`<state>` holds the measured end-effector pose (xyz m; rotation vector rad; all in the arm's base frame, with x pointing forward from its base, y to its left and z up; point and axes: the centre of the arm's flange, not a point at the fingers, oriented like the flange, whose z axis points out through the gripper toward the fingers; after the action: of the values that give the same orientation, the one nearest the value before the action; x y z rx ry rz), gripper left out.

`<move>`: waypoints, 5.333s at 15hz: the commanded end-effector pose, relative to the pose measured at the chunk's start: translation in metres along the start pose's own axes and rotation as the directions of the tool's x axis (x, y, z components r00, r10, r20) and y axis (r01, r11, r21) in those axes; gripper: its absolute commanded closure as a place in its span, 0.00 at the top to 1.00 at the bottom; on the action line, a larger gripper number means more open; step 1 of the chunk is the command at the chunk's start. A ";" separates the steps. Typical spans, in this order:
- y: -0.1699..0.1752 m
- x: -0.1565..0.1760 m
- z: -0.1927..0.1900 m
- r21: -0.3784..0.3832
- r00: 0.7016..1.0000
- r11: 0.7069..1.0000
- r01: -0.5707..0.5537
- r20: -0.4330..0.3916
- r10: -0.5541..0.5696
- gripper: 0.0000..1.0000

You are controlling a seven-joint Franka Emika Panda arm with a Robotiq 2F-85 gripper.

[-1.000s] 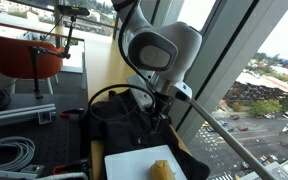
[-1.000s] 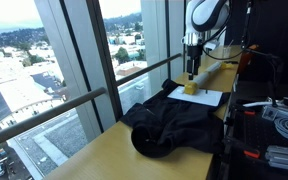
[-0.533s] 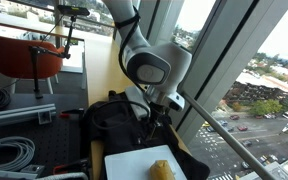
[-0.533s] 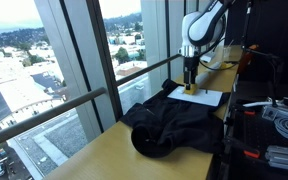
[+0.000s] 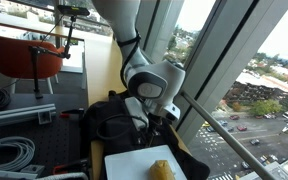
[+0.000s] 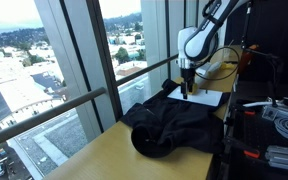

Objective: Zip up the black jumper

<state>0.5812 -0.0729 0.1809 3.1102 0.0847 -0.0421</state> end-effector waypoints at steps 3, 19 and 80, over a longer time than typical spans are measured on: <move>-0.017 0.044 0.015 -0.029 1.000 1.000 0.001 -0.022 -0.002 1.00; -0.070 0.009 -0.046 -0.105 0.996 0.992 -0.063 -0.068 0.056 1.00; -0.053 0.003 0.030 -0.151 0.997 0.987 0.047 -0.061 -0.056 1.00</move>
<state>0.5789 -0.0150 0.1465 2.9750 0.1665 0.0373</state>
